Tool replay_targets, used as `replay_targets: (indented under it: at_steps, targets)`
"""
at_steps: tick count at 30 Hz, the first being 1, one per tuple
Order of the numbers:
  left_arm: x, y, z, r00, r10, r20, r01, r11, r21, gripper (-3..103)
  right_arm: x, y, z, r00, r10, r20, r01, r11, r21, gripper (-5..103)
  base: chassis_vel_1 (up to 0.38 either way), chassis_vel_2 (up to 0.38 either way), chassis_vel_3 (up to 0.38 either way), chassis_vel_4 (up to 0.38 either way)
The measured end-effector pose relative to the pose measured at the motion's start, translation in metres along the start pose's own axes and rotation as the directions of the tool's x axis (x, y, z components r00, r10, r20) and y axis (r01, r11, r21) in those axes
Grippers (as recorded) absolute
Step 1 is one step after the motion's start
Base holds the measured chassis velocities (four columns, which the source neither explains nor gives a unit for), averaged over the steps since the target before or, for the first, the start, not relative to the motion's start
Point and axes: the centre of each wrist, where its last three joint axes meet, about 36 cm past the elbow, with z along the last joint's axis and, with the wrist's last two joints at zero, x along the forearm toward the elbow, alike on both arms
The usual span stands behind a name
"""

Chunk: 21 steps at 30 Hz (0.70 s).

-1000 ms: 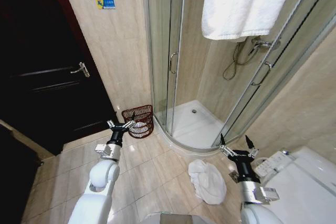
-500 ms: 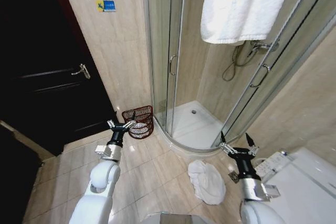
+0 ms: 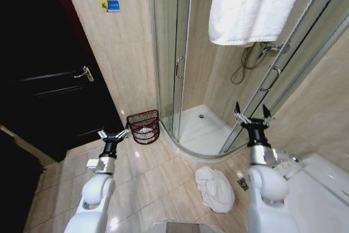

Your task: Discard the used towel into the hamper.

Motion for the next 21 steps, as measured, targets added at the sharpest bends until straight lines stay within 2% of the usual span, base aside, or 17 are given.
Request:
replay_targets:
  at_steps: [7, 10, 14, 18, 21]
  targets:
    - [0.007, -0.002, 0.006, 0.999, -0.049, -0.011, 0.049, 0.999, 0.017, 100, -0.053, -0.027, -0.018, 0.996, -0.008, 0.084, 0.006, 1.0, 0.023, 100, 0.0, 0.0, 0.0, 0.0]
    - [0.007, -0.005, 0.006, 0.999, -0.041, -0.01, 0.041, 0.999, 0.016, 100, -0.065, -0.035, -0.031, 0.996, -0.003, 0.095, 0.0, 1.0, 0.032, 100, 0.0, 0.0, 0.0, 0.0]
    - [0.003, -0.009, 0.006, 1.0, -0.025, -0.007, 0.025, 1.0, 0.01, 100, -0.092, -0.043, -0.067, 0.992, -0.023, 0.128, 0.018, 0.999, 0.037, 100, 0.0, 0.0, 0.0, 0.0]
    - [-0.001, -0.011, 0.007, 1.0, -0.012, -0.003, 0.012, 1.0, 0.006, 100, -0.101, -0.045, -0.078, 0.988, -0.037, 0.15, 0.032, 0.999, 0.037, 100, 0.0, 0.0, 0.0, 0.0]
    - [-0.007, -0.016, 0.011, 1.0, 0.008, -0.005, -0.008, 1.0, -0.004, 100, -0.125, -0.052, -0.093, 0.977, -0.072, 0.202, 0.064, 0.997, 0.046, 100, 0.0, 0.0, 0.0, 0.0]
